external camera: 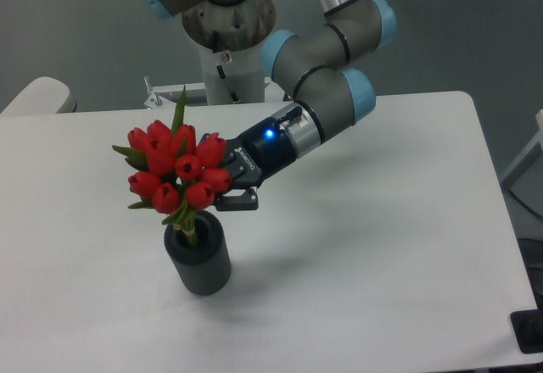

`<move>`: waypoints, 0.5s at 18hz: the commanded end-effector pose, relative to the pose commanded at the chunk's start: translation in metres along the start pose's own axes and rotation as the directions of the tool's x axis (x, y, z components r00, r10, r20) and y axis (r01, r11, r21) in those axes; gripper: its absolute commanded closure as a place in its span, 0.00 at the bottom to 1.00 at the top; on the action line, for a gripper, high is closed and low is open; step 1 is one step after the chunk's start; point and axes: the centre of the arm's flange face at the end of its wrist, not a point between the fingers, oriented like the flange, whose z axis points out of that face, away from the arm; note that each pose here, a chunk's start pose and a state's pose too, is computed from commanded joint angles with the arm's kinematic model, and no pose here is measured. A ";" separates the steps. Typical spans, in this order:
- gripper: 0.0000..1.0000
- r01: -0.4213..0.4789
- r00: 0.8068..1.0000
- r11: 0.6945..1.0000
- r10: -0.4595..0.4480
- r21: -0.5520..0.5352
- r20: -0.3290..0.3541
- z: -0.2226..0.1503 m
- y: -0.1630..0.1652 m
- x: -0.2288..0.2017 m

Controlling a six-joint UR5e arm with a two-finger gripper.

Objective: Insert the flowers into the vase
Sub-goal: 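Push the tulip stems down deeper into the vase, then open the gripper to release the tulips in the vase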

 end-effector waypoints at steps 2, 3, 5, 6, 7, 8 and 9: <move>0.78 0.023 1.000 1.000 -0.023 0.000 -0.001 0.000 0.013 -0.003; 0.78 0.023 1.000 1.000 -0.023 0.000 -0.001 0.001 0.017 -0.004; 0.78 0.015 1.000 1.000 -0.015 -0.002 -0.002 0.001 0.023 -0.005; 0.78 0.015 1.000 1.000 -0.015 -0.005 -0.002 0.001 0.027 -0.005; 0.78 0.014 1.000 1.000 -0.014 -0.005 0.000 0.000 0.030 -0.006; 0.76 0.025 1.000 1.000 -0.025 -0.005 -0.001 0.001 0.037 -0.007; 0.75 0.032 0.999 0.999 -0.032 -0.005 -0.001 0.001 0.041 -0.006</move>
